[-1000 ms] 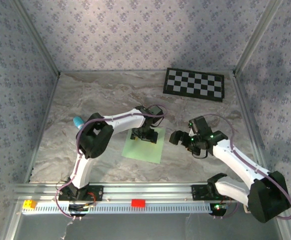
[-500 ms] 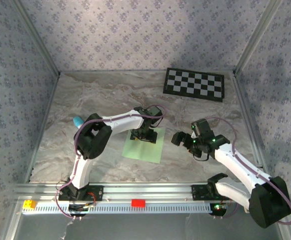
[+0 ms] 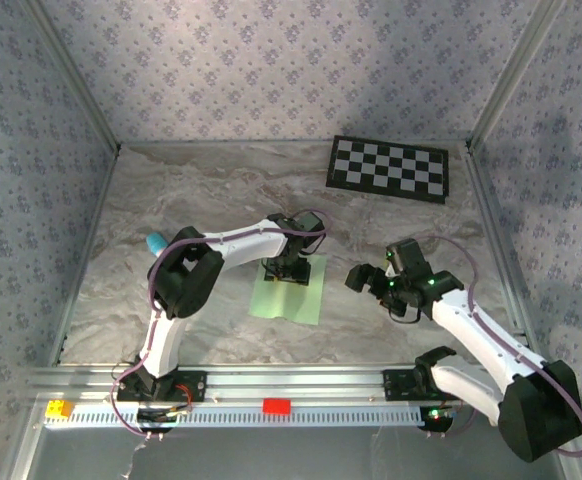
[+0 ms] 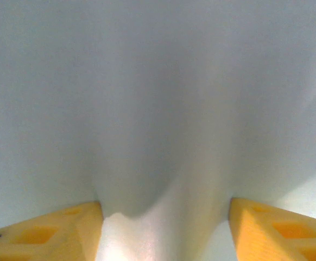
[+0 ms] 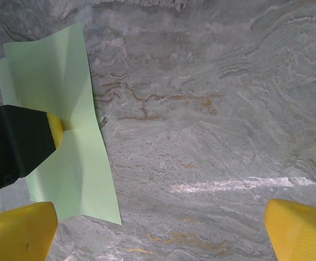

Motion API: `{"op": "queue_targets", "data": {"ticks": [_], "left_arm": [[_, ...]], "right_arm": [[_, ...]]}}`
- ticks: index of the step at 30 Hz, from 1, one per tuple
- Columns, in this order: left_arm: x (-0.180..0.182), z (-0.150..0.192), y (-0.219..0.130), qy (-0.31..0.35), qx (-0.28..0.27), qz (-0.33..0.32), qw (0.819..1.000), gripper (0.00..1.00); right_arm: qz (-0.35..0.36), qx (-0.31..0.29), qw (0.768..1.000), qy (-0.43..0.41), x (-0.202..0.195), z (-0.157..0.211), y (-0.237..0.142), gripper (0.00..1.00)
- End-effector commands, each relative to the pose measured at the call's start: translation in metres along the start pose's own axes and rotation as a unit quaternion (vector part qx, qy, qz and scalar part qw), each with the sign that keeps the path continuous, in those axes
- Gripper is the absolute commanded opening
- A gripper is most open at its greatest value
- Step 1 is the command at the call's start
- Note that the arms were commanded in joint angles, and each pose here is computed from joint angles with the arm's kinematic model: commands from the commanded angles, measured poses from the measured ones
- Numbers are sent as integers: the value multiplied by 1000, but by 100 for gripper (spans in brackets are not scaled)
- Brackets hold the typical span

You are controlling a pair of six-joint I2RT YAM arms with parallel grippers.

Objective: Fold a paper plane with a square sheet of paper (pick it up from the middle)
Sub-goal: First fold the square sheet of paper in half at the center of the table.

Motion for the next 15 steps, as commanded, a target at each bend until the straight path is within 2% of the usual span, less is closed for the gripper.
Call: {"op": "queue_targets", "data": {"ticks": [1,5,9,15], "left_arm": [[1,23,28,7,53,-6,999,53],[-5,10,12,7,23,9,1000,35],[-14,-5,-14,8,-23,35,999,29],[-23,-14,-51,14,-81,86,993,27]], "right_arm": [[8,-7,1000,11,-5,-2,-3,100],[7,-12,1000,9,-4,-5,-4,100],[9,-32,999,9,-2,-14,-9,100],[-7,-56,998,26,5,-24,-13,100]]}}
Point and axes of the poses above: each hand's point on the last joint's axis, 136 mm out from that joint toward the fingers, its own y axis out along the fingers, its own x axis along the line the jaws close on, z = x × y, the point moved 1 cm from there along -y, back along the fingers, and after that the axes turned 7 degrees about y, right-handed, at the moved point
